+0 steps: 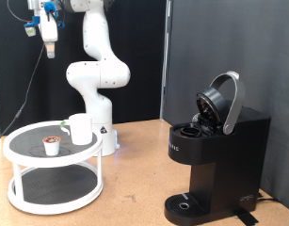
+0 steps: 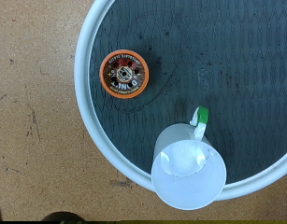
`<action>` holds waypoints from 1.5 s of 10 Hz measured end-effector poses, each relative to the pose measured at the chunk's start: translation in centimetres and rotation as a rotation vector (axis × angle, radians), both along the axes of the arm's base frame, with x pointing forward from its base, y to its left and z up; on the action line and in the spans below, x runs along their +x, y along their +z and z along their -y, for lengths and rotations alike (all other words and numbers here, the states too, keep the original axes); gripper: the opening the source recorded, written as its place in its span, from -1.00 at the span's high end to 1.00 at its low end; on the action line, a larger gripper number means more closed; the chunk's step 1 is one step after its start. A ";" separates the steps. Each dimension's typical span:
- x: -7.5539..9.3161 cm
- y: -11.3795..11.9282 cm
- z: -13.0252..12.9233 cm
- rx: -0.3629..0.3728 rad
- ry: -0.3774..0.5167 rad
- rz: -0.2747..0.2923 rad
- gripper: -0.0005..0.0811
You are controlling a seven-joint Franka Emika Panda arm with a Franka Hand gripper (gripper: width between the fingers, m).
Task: Make a cup of coffee with the keurig machine
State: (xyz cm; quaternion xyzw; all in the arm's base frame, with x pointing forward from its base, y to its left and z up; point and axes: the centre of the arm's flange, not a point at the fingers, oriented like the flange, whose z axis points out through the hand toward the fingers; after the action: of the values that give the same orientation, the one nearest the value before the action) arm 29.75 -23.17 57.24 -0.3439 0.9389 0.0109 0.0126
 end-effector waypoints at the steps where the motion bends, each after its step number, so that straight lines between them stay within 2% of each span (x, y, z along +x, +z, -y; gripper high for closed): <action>1: 0.0 0.0 0.0 0.000 0.000 -0.001 -0.81; 3: 0.1 -0.2 0.2 0.017 0.044 0.034 -0.81; 5: 0.3 -1.7 0.7 0.030 0.045 0.057 -0.81; 10: 2.6 -9.7 0.5 -0.010 -0.001 0.059 -0.81; 12: 3.3 -12.3 0.5 -0.052 -0.021 0.056 -0.81; 15: 3.1 -12.7 0.7 -0.031 -0.014 0.055 -0.81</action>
State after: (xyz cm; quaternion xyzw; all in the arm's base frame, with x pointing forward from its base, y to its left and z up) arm 32.85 -23.82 44.51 -0.3376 0.9406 -0.0133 0.0332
